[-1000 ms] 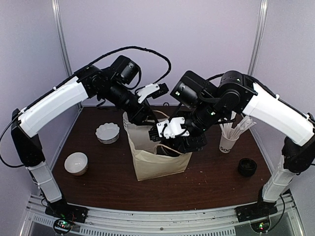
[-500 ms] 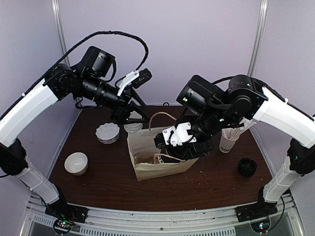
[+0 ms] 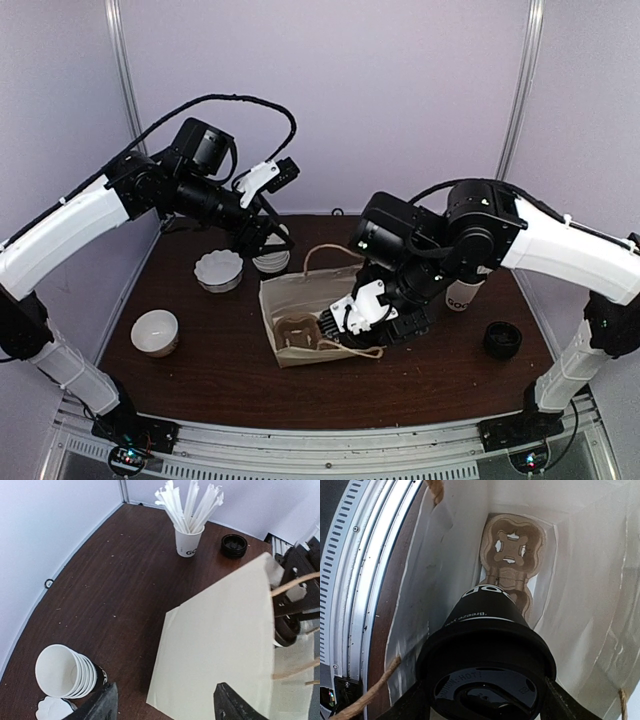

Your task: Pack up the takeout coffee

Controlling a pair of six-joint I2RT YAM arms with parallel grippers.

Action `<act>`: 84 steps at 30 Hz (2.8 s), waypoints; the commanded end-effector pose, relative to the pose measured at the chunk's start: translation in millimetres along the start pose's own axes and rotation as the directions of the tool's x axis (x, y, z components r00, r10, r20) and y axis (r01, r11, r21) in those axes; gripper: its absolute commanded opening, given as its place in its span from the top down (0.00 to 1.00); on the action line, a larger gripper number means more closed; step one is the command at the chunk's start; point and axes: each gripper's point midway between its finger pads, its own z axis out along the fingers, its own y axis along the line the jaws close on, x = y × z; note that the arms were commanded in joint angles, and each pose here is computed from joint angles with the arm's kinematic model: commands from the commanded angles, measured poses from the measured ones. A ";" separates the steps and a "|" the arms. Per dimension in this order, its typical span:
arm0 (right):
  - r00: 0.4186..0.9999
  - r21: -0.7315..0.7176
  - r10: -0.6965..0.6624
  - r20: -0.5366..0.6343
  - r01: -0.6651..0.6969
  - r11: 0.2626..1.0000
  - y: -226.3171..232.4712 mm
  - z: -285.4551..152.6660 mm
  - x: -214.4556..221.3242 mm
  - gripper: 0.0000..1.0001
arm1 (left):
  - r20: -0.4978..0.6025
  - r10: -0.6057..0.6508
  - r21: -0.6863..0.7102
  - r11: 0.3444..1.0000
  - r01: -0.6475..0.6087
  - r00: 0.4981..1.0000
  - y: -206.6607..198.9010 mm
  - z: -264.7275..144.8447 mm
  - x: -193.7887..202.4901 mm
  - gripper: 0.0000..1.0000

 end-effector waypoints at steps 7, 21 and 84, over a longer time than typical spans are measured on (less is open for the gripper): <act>0.992 -0.010 -0.120 -0.034 0.120 0.993 30.2 -3.5 9.5 0.41 | 0.020 -0.031 -0.101 0.994 0.033 0.999 32.9 26.0 2.5 0.31; 0.975 0.075 -0.185 -0.126 0.195 0.978 24.7 10.4 11.4 0.41 | 0.009 -0.094 0.039 0.995 0.094 0.995 16.8 57.8 14.6 0.32; 0.986 0.212 -0.140 -0.088 0.156 0.965 36.1 33.5 30.8 0.45 | -0.061 -0.082 0.288 0.953 0.096 0.995 -88.9 113.6 38.2 0.44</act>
